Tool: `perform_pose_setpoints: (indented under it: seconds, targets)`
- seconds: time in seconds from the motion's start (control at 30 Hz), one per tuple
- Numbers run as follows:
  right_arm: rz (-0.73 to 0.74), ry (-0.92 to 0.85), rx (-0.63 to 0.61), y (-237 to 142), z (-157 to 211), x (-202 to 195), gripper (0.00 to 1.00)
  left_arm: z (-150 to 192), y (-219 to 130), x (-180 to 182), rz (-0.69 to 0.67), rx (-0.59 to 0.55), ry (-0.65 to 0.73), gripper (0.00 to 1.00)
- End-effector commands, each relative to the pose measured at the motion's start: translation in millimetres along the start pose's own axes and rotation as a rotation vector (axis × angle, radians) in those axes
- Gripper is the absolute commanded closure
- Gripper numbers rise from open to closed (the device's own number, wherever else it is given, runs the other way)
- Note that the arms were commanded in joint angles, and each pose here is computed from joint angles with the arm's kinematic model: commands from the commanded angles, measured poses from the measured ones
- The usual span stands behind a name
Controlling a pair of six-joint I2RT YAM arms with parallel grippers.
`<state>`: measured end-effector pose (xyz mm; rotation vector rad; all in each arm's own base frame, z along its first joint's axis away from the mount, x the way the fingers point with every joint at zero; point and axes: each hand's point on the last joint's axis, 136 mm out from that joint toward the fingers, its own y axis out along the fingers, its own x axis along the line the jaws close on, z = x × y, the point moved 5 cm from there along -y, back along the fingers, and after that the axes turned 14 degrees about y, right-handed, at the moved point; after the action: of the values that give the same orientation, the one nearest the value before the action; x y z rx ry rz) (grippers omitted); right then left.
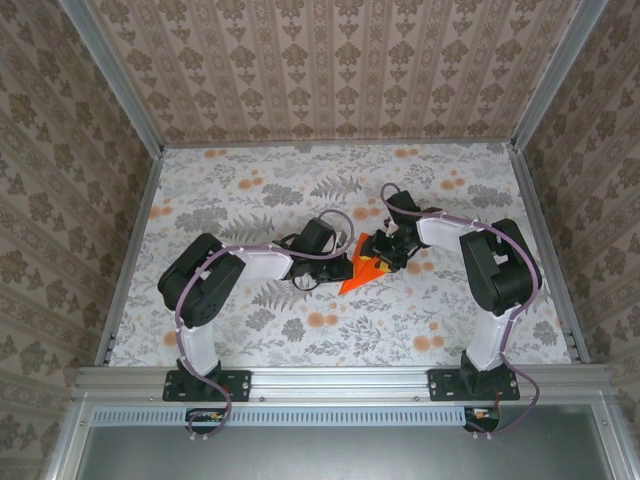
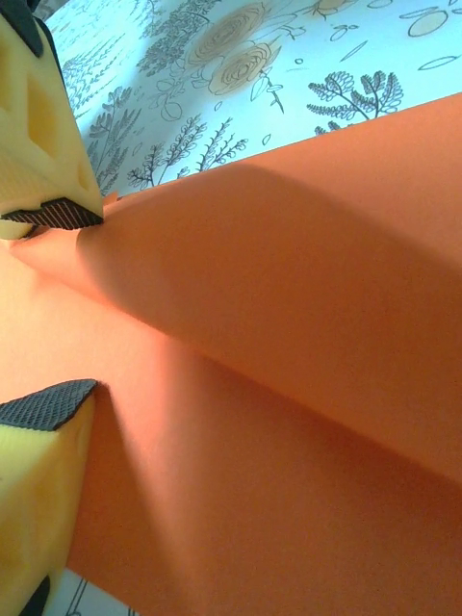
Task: Fold a paper plane with a square sheet of paper (pick it up from the middle)
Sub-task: Fourth fold the wing at the center of the table.
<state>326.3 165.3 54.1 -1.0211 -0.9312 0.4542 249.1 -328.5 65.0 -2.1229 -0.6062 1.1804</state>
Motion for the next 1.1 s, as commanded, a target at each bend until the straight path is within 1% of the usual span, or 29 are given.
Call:
perform_pose_setpoints:
  seconds: [0.0, 0.23, 0.43, 0.6, 0.83, 0.97, 1.07]
  targets:
    - [0.385, 0.074, -0.010, 43.2, 3.1, -89.3, 0.44, -1.2, 0.8, 6.6, -0.036, 0.015, -0.006, 0.88]
    - [0.405, 0.072, -0.002, 49.4, 1.8, -88.6, 0.44, -2.2, -3.0, 8.5, -0.063, 0.010, 0.000, 0.88]
    - [0.452, 0.086, 0.021, 51.8, 5.0, -93.9, 0.44, -3.1, -4.4, 8.5, -0.065, 0.008, 0.002, 0.88]
    - [0.471, 0.096, 0.013, 52.0, 4.6, -97.3, 0.47, -4.0, -5.0, 7.2, -0.062, 0.007, 0.007, 0.88]
    - [0.487, 0.106, 0.010, 54.7, 5.0, -101.5, 0.49, -15.1, -17.4, -5.7, -0.028, -0.048, 0.041, 0.87]
    - [0.487, 0.108, 0.007, 55.2, 4.5, -101.2, 0.49, -19.6, -24.0, -15.5, 0.009, -0.088, 0.066, 0.86]
    - [0.489, 0.108, 0.006, 55.6, 4.9, -101.9, 0.48, -20.5, -23.7, -21.2, 0.036, -0.096, 0.082, 0.85]
